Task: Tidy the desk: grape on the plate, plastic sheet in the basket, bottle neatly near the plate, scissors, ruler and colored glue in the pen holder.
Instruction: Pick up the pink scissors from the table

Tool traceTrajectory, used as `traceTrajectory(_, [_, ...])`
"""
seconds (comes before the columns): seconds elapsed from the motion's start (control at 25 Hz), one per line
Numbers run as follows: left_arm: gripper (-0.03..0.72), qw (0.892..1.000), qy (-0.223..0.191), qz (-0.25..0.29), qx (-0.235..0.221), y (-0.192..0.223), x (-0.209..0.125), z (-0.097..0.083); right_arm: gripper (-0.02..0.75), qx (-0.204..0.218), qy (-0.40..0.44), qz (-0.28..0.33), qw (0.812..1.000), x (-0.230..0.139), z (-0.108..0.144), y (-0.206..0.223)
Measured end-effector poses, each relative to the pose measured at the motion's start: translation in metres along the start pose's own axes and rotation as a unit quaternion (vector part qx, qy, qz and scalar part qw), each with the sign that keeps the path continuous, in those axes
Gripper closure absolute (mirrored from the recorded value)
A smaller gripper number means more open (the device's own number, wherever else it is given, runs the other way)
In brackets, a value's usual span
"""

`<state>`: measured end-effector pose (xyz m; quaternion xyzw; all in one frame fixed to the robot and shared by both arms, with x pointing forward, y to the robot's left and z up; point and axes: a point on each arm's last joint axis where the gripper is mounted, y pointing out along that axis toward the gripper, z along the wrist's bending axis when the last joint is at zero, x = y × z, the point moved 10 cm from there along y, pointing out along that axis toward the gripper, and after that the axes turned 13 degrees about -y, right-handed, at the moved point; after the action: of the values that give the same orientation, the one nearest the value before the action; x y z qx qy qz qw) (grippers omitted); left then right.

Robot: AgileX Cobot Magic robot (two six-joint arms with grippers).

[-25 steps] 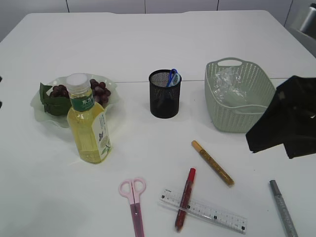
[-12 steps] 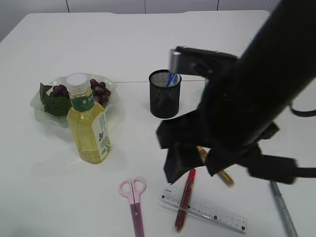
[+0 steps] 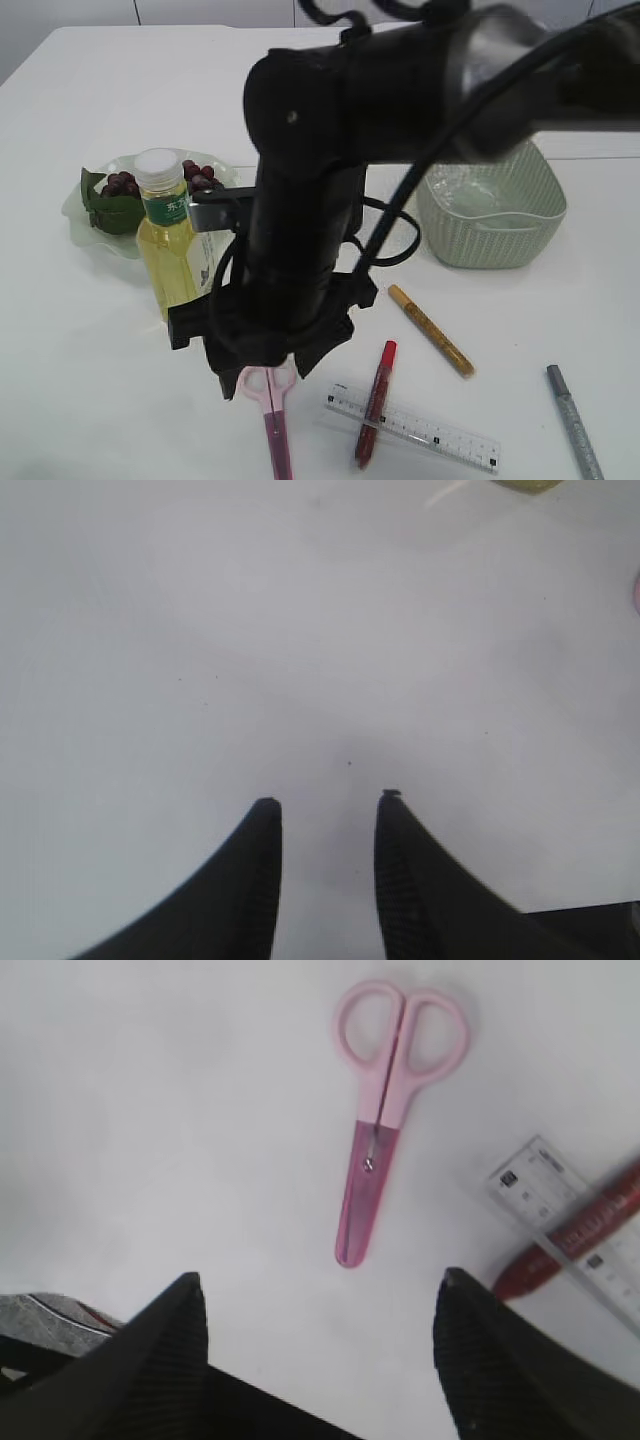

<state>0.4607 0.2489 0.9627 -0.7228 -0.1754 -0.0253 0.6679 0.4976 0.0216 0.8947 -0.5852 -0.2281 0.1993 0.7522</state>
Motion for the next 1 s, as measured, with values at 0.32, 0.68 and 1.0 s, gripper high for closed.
traceTrajectory(0.32, [0.449,1.000,0.000,-0.007,-0.004,0.000,0.003,-0.001,0.221,-0.007,0.016,0.043,0.999,0.017,-0.004,0.048])
traceTrajectory(0.68, [0.449,1.000,0.000,-0.014,-0.007,0.000,0.005,-0.003,0.221,-0.016,0.024,0.090,0.996,0.005,-0.012,0.078])
traceTrajectory(1.0, [0.449,1.000,0.000,-0.014,-0.007,0.000,0.005,-0.003,0.221,-0.018,0.033,0.091,0.995,0.006,-0.015,0.089])
